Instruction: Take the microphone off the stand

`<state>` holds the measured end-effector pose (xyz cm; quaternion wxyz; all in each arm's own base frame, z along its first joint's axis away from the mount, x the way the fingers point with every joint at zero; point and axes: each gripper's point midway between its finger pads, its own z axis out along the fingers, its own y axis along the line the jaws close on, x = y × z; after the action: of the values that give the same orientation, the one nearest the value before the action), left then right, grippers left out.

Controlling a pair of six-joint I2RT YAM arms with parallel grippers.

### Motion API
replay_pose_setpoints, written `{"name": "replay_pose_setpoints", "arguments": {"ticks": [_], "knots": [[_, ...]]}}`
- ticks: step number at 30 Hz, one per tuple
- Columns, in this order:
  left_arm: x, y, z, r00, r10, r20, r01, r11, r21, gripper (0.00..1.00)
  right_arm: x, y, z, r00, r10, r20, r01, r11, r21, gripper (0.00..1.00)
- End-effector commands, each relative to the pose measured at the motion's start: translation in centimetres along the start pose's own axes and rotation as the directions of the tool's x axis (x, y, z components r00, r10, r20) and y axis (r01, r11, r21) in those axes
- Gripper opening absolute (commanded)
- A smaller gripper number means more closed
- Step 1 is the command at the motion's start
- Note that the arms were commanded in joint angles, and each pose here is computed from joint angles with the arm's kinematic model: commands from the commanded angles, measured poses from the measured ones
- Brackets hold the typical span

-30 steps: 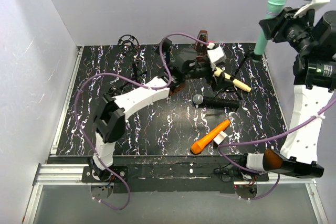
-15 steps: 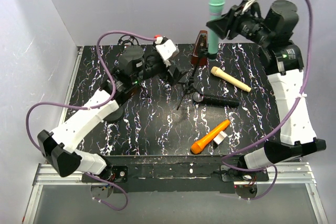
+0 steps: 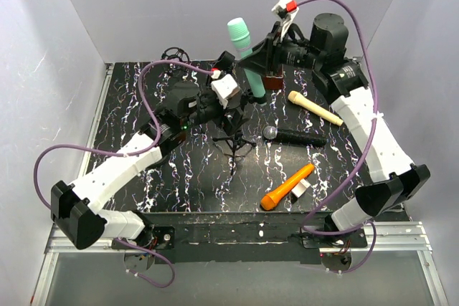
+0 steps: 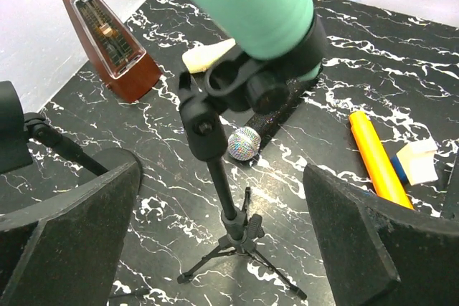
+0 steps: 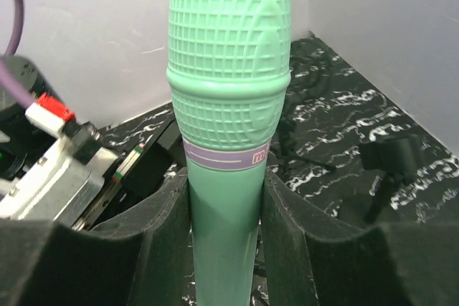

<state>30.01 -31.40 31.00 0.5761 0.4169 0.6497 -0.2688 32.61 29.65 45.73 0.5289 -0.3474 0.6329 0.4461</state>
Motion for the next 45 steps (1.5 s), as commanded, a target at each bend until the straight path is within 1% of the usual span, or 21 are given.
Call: {"name": "replay_pose_setpoints", "arguments": {"ticks": [1,4,6,10,11,12,14,16,17,18,20,23,26,28,30,33,35,38,41,45], "knots": [[-4.8,0.3,-3.4,0.995,0.024,0.098,-0.021,0.999,-0.038,0.98,0.4,2.4,-0.2,0.994,-0.103,0.024,0.104,0.991,-0.089,0.01],[-6.3,0.9,-4.6,0.992,0.003,0.125,0.006,0.997,-0.074,0.98,2.1,2.9,-0.1,0.995,-0.093,-0.021,0.09,0.988,-0.126,0.01],[-8.2,1.5,-5.1,0.985,-0.037,0.171,0.052,0.995,-0.088,0.98,2.9,3.1,0.0,0.995,-0.086,-0.042,0.08,0.987,-0.138,0.01],[-11.4,1.7,-4.9,0.965,-0.104,0.24,0.119,0.992,-0.047,0.98,4.0,3.2,-0.1,0.994,-0.086,-0.062,0.076,0.987,-0.142,0.01],[-12.3,1.6,-4.9,0.956,-0.14,0.258,0.151,0.988,-0.025,0.98,4.3,3.1,0.0,0.994,-0.084,-0.069,0.074,0.987,-0.141,0.01],[-12.9,1.6,-4.8,0.951,-0.154,0.267,0.162,0.987,-0.009,0.98,4.6,3.0,0.0,0.994,-0.082,-0.077,0.071,0.987,-0.141,0.03],[-13.7,1.5,-4.6,0.949,-0.171,0.265,0.171,0.985,0.026,0.98,5.2,3.1,-0.1,0.993,-0.073,-0.092,0.058,0.986,-0.156,0.1],[-14.3,1.8,-4.3,0.944,-0.196,0.265,0.193,0.981,0.036,0.98,5.8,3.6,-0.2,0.992,-0.061,-0.113,0.039,0.981,-0.191,0.23],[-14.6,1.9,-4.3,0.938,-0.222,0.266,0.218,0.975,0.045,0.98,6.2,3.8,-0.2,0.989,-0.089,-0.118,0.062,0.975,-0.215,0.28],[-14.8,2.2,-4.2,0.934,-0.238,0.265,0.233,0.971,0.051,0.98,6.7,4.0,-0.3,0.987,-0.089,-0.13,0.057,0.971,-0.231,0.34],[-15.4,2.6,-4.2,0.923,-0.27,0.275,0.263,0.963,0.06,0.98,7.4,4.1,-0.5,0.985,-0.09,-0.147,0.053,0.969,-0.241,0.47],[-15.6,3.3,-3.7,0.903,-0.319,0.288,0.312,0.947,0.07,0.98,8.2,4.3,-1.0,0.979,-0.136,-0.149,0.095,0.963,-0.253,0.64],[-15.7,3.9,-2.8,0.888,-0.347,0.302,0.342,0.937,0.071,0.98,8.7,4.1,-1.6,0.977,-0.155,-0.149,0.119,0.968,-0.223,0.75],[-16.1,3.9,-2.5,0.887,-0.34,0.312,0.33,0.94,0.086,0.98,9.2,4.2,-1.9,0.974,-0.151,-0.17,0.11,0.968,-0.227,0.75],[-16.3,4.0,-2.1,0.886,-0.337,0.319,0.324,0.941,0.095,0.98,10.0,4.3,-2.0,0.972,-0.133,-0.195,0.086,0.97,-0.229,0.74],[-16.9,4.3,-2.0,0.884,-0.331,0.331,0.317,0.944,0.096,0.98,10.6,4.3,-2.2,0.971,-0.108,-0.214,0.058,0.972,-0.226,0.68],[-17.4,4.8,-2.2,0.882,-0.321,0.345,0.318,0.946,0.069,0.97,11.2,4.3,-2.3,0.969,-0.1,-0.224,0.049,0.974,-0.222,0.63],[-18.0,5.6,-2.7,0.887,-0.289,0.361,0.299,0.954,0.03,0.95,12.1,4.2,-2.4,0.967,-0.097,-0.236,0.046,0.976,-0.214,0.51],[-18.5,6.2,-3.2,0.893,-0.254,0.371,0.275,0.961,-0.004,0.89,13.3,3.9,-2.7,0.962,-0.101,-0.255,0.048,0.977,-0.207,0.4],[-18.2,8.3,-4.2,0.892,-0.238,0.383,0.302,0.947,-0.113,0.77,14.4,3.6,-3.2,0.956,-0.126,-0.266,0.075,0.979,-0.191,0.35]]}}
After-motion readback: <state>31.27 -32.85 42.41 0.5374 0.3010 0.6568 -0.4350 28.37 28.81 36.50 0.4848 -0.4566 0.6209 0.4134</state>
